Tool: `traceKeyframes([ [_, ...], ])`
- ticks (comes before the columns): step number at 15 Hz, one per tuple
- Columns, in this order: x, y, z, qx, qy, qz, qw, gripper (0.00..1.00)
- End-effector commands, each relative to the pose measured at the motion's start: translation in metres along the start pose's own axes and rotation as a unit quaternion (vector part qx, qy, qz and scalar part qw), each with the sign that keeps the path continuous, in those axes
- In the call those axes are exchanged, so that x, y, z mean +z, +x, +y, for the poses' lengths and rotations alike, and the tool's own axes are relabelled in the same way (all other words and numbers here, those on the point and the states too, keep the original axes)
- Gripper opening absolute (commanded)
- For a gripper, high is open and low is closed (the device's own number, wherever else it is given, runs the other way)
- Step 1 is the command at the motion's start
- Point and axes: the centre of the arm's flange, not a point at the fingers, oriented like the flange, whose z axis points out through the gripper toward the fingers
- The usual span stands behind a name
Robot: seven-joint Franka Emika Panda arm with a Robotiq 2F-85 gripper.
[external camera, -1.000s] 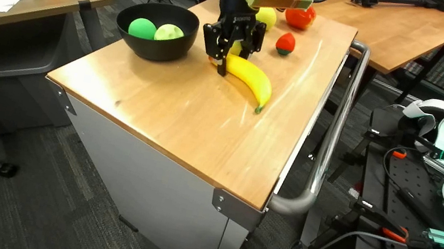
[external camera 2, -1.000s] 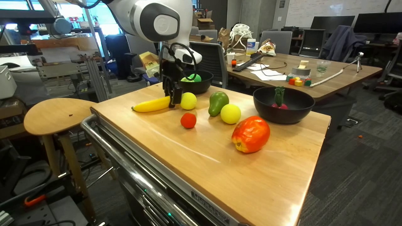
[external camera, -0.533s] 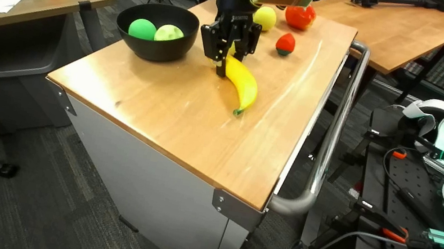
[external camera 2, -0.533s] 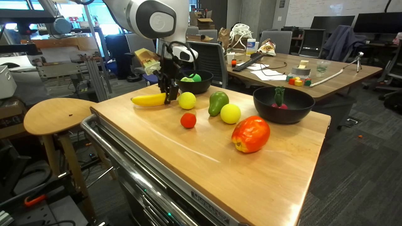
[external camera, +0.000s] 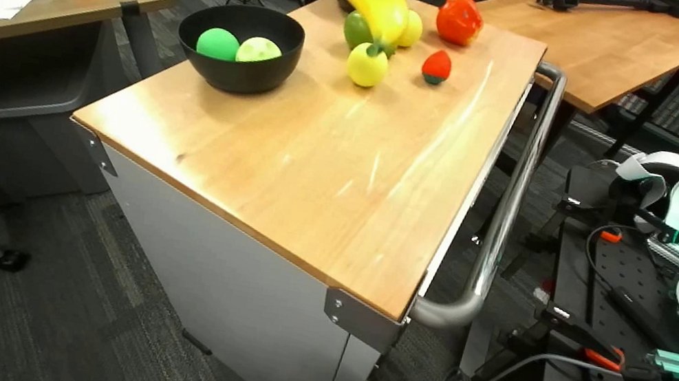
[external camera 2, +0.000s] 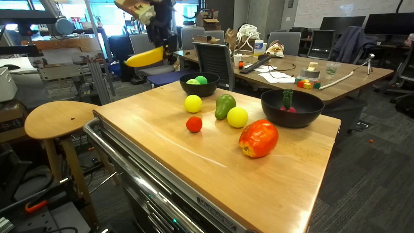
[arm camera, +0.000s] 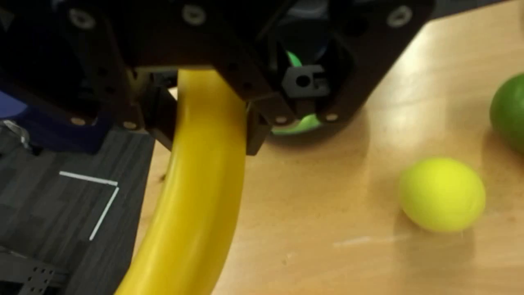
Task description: Put the fruits inside the two black bowls
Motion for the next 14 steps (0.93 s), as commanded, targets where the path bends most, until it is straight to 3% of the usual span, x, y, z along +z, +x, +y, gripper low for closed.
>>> traceKeyframes([
  [1,-0.045,0.038,0.020,-0.018,0.039,0.092,0.9949,0.13],
  [4,-0.047,0.079,0.054,-0.012,0.059,0.177,0.9824,0.13],
  [7,-0.025,0.106,0.079,-0.010,0.086,0.250,0.9643,0.13],
  [10,0.010,0.119,0.086,-0.016,0.102,0.269,0.9577,0.13],
  [14,0.051,0.129,0.077,-0.054,0.105,0.261,0.9580,0.13],
])
